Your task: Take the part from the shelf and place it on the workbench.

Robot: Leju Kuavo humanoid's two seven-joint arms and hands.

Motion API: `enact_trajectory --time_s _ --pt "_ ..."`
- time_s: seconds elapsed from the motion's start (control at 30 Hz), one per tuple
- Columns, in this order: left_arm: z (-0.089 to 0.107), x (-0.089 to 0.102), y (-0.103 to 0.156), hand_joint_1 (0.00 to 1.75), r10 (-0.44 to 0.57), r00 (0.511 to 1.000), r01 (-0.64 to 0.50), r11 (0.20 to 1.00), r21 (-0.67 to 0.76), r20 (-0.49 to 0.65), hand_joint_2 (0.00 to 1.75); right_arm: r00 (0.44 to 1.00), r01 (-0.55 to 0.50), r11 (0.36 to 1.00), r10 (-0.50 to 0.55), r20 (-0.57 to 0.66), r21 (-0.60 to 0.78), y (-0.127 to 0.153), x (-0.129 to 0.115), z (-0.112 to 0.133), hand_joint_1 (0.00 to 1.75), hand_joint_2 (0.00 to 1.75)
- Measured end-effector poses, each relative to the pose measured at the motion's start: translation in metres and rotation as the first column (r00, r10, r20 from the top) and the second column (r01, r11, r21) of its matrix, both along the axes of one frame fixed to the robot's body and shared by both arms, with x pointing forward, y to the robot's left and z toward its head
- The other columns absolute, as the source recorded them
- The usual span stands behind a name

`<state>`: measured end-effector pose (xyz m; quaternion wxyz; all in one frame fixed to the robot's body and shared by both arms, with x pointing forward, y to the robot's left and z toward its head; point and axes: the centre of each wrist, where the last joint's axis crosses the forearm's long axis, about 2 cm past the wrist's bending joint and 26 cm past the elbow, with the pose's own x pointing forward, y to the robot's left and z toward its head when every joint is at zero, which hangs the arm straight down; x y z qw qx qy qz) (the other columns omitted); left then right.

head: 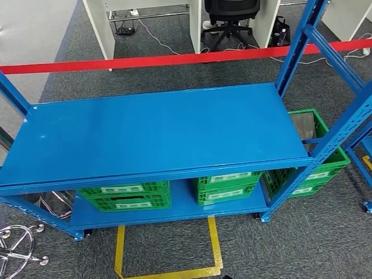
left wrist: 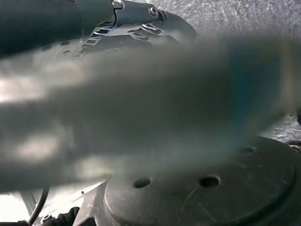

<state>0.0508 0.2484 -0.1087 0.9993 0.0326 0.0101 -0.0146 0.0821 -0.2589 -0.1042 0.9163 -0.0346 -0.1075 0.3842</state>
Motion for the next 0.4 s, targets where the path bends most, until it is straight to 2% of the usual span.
enact_trajectory --time_s 0.07,0.13,0.2,0.27,0.4 --pt "0.0000 0.0002 0.0001 0.00 -0.004 1.000 0.004 1.000 0.008 -0.010 1.75 1.000 0.007 1.000 -0.007 0.022 -0.007 0.0005 0.0005 0.0002 0.00 1.75" --pt "0.0000 -0.0001 0.0004 0.00 -0.002 1.000 0.002 1.000 0.018 -0.004 0.87 0.998 0.022 1.000 -0.021 0.064 -0.021 0.0009 0.0002 0.0002 0.00 1.75" --pt "0.0000 -0.0005 0.0004 0.00 0.003 1.000 -0.003 1.000 0.025 0.014 0.00 0.994 0.029 0.999 -0.026 0.105 -0.024 0.0015 -0.0007 0.0002 0.00 0.87" --pt "0.0000 -0.0005 0.0004 0.00 0.004 1.000 -0.004 1.000 0.027 0.027 0.00 0.992 0.023 1.000 -0.020 0.121 -0.018 0.0020 -0.0016 0.0001 0.00 0.00" --pt "0.0000 -0.0006 0.0007 0.00 -0.005 0.999 0.004 0.999 0.034 0.033 0.00 0.994 0.016 1.000 -0.015 0.108 -0.013 0.0026 -0.0023 0.0000 0.00 0.00"
